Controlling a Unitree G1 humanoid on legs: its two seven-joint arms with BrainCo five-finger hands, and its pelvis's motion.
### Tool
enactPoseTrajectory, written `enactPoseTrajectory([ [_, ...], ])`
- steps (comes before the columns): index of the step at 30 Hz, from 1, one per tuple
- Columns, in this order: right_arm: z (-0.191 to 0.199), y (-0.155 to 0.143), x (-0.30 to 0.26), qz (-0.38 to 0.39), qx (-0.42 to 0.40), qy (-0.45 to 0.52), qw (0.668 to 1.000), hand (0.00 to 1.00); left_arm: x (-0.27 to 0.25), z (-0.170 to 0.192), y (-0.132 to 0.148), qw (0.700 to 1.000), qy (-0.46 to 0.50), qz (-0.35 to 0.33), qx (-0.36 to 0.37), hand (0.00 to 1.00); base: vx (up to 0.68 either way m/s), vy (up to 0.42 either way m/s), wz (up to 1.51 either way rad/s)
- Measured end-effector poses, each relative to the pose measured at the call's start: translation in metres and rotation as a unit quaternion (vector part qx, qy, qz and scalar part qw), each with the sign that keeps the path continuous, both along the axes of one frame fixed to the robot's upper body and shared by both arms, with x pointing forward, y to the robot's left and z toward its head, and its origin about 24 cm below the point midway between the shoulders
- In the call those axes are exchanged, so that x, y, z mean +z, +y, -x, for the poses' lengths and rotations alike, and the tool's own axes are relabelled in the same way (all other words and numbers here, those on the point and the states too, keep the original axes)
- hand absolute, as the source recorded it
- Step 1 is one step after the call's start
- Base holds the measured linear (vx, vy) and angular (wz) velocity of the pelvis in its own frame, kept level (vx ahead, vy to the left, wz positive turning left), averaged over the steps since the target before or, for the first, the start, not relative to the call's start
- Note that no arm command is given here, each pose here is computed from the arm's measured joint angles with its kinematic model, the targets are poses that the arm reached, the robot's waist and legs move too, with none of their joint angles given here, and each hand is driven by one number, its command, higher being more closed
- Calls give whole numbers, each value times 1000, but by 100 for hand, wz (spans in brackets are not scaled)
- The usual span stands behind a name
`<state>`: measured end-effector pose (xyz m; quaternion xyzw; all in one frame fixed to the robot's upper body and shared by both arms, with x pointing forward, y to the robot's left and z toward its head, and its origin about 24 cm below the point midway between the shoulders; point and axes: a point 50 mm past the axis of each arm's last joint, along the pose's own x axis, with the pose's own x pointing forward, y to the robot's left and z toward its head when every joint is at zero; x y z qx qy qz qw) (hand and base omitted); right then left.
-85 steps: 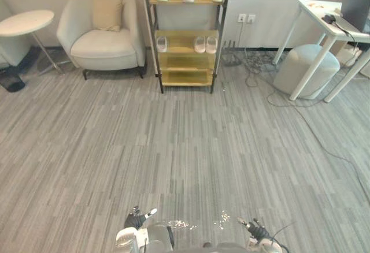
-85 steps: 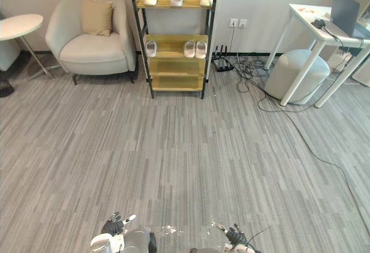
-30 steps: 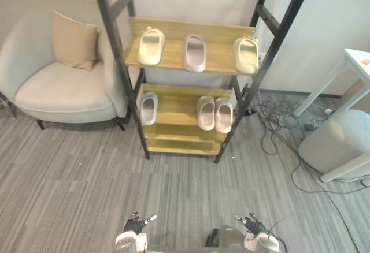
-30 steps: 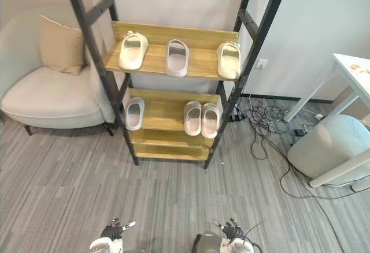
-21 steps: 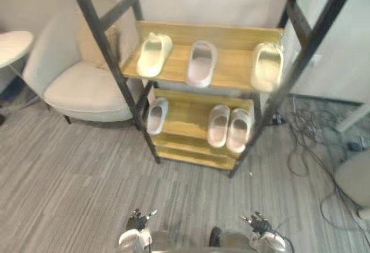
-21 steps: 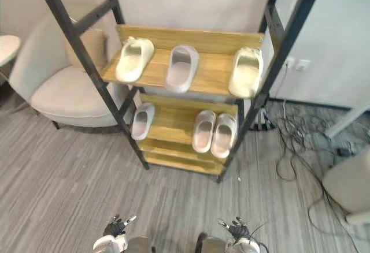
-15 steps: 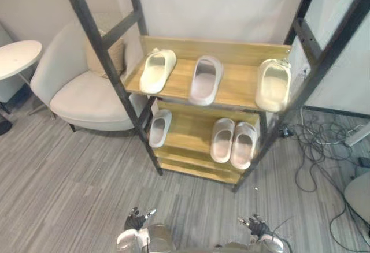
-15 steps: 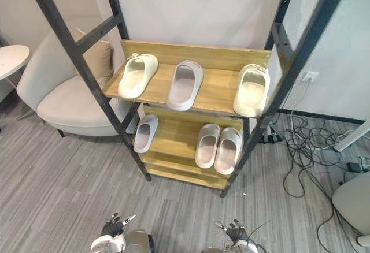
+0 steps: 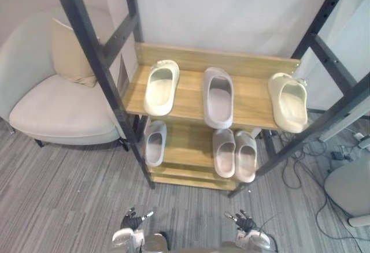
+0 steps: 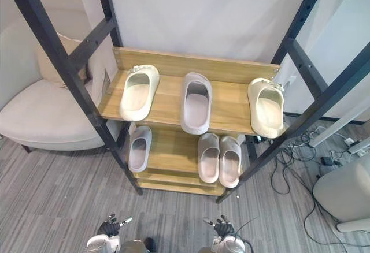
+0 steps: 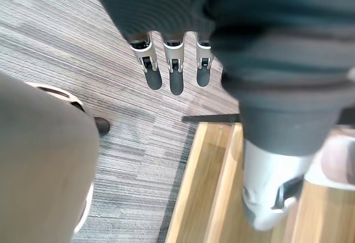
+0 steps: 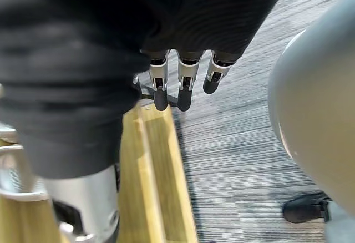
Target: Organize the slippers on the shoe rack
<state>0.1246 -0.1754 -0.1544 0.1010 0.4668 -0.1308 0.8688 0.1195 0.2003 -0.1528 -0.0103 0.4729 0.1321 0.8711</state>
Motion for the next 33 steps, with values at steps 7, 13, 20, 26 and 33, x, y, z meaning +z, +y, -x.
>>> enactPoseTrajectory([
  [7,2,-4,0,8,8,4,1000,0,-3,4,-7,1000,10,7,-6,0,36,-98,-9],
  [13,10,-9,-3,19,20,18,999,0,-4,6,-11,1000,17,7,-24,0,10,-74,2],
  [20,-15,5,31,55,80,-105,990,0,-3,3,-6,998,17,-15,-53,0,-8,2,-4],
  [26,-30,-1,89,81,57,-252,963,0,-3,4,-6,998,18,-19,-51,0,-20,-3,-6],
  [33,-44,-1,169,148,46,-418,895,0,-3,8,-8,998,17,-23,-62,0,-18,-21,-14],
])
